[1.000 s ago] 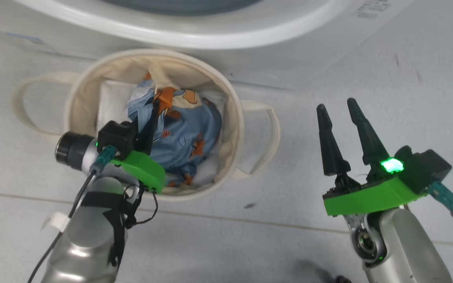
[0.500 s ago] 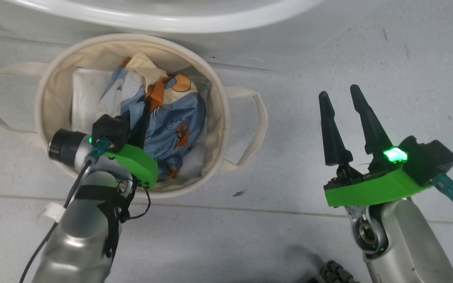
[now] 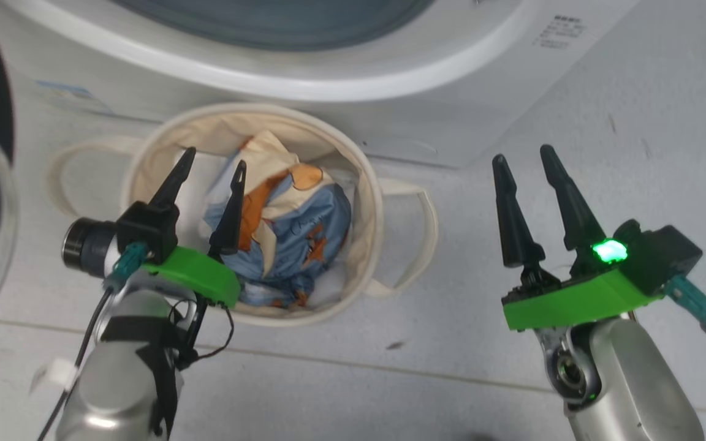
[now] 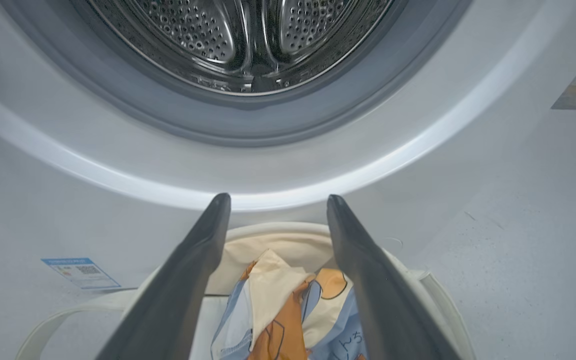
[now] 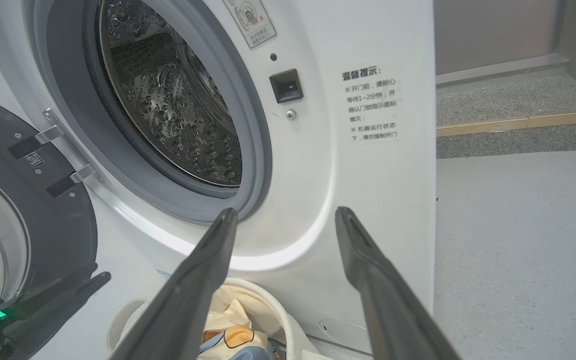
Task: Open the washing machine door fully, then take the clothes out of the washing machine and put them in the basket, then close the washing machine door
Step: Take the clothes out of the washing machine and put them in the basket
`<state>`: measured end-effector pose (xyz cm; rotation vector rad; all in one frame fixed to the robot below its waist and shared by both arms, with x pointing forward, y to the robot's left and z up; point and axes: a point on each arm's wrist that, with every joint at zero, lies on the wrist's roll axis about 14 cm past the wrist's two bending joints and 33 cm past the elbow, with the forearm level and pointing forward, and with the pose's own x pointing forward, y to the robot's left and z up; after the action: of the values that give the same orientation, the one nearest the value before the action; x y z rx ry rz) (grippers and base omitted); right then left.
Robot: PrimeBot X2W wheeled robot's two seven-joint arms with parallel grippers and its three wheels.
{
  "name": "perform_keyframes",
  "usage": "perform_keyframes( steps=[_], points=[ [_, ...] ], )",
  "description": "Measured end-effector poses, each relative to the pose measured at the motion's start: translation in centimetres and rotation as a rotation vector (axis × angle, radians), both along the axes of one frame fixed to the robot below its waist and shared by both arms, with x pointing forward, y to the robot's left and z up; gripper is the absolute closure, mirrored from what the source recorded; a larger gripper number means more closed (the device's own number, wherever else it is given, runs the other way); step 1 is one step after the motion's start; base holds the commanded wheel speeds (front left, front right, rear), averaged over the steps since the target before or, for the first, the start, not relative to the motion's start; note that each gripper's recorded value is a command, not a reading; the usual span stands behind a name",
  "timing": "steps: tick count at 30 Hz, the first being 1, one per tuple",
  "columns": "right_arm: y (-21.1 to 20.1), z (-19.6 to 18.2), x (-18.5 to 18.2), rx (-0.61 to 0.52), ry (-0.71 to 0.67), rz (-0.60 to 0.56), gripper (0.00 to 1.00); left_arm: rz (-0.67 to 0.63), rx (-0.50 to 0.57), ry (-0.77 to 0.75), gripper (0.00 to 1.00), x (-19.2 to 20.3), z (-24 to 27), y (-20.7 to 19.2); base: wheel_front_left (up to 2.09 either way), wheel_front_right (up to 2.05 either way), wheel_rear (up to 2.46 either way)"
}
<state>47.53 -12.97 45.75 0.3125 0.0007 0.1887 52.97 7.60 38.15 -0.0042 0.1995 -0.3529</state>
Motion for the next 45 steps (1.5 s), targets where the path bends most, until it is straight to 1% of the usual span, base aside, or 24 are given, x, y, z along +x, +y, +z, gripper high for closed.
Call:
perform_keyframes(
  steps=[3, 6, 11, 15, 22, 24, 29, 33, 37, 45],
  points=[
    [0.5, 0.9, -0.7, 0.007, -0.014, 0.011, 0.00, 0.030, -0.041, -0.099, 0.00, -0.6, 4.0, 0.6, 0.00, 0.00, 0.00],
    [1.0, 1.8, -1.6, 0.013, -0.027, 0.023, 0.00, 0.052, -0.064, -0.175, 0.00, -2.0, 7.2, 1.3, 0.00, 0.00, 0.00],
    [2.1, 4.2, -2.5, 0.016, -0.083, 0.052, 0.00, 0.080, -0.080, -0.260, 0.00, -4.9, 11.0, 2.3, 0.00, 0.00, 0.00],
    [3.0, 6.1, -3.4, 0.025, -0.126, 0.074, 0.00, 0.134, -0.076, -0.307, 0.00, -7.0, 13.0, 3.7, 0.00, 0.00, 0.00],
    [3.8, 8.1, -5.5, 0.044, -0.170, 0.096, 0.00, 0.231, -0.085, -0.326, 0.00, -10.7, 14.3, 6.1, 0.00, 0.00, 0.00],
    [3.7, 8.3, -5.8, 0.048, -0.175, 0.094, 0.00, 0.239, -0.090, -0.330, 0.00, -11.1, 14.5, 6.4, 0.00, 0.00, 0.00],
    [2.5, 8.5, -6.8, 0.062, -0.172, 0.059, 0.00, 0.273, -0.115, -0.352, 0.00, -12.5, 15.4, 7.2, 0.00, 0.00, 0.00],
    [0.9, 8.0, -7.7, 0.075, -0.154, 0.009, 0.00, 0.277, -0.123, -0.352, 0.00, -13.5, 15.5, 7.3, 0.00, 0.00, 0.00],
    [0.3, 7.4, -8.4, 0.057, -0.134, -0.008, 0.00, 0.270, -0.113, -0.333, 0.00, -14.4, 14.8, 7.1, 0.00, 0.00, 0.00],
    [-0.3, 8.1, -8.9, 0.055, -0.154, -0.026, 0.00, 0.258, -0.110, -0.338, 0.00, -14.9, 15.0, 6.7, 0.00, 0.00, 0.00]
  ],
)
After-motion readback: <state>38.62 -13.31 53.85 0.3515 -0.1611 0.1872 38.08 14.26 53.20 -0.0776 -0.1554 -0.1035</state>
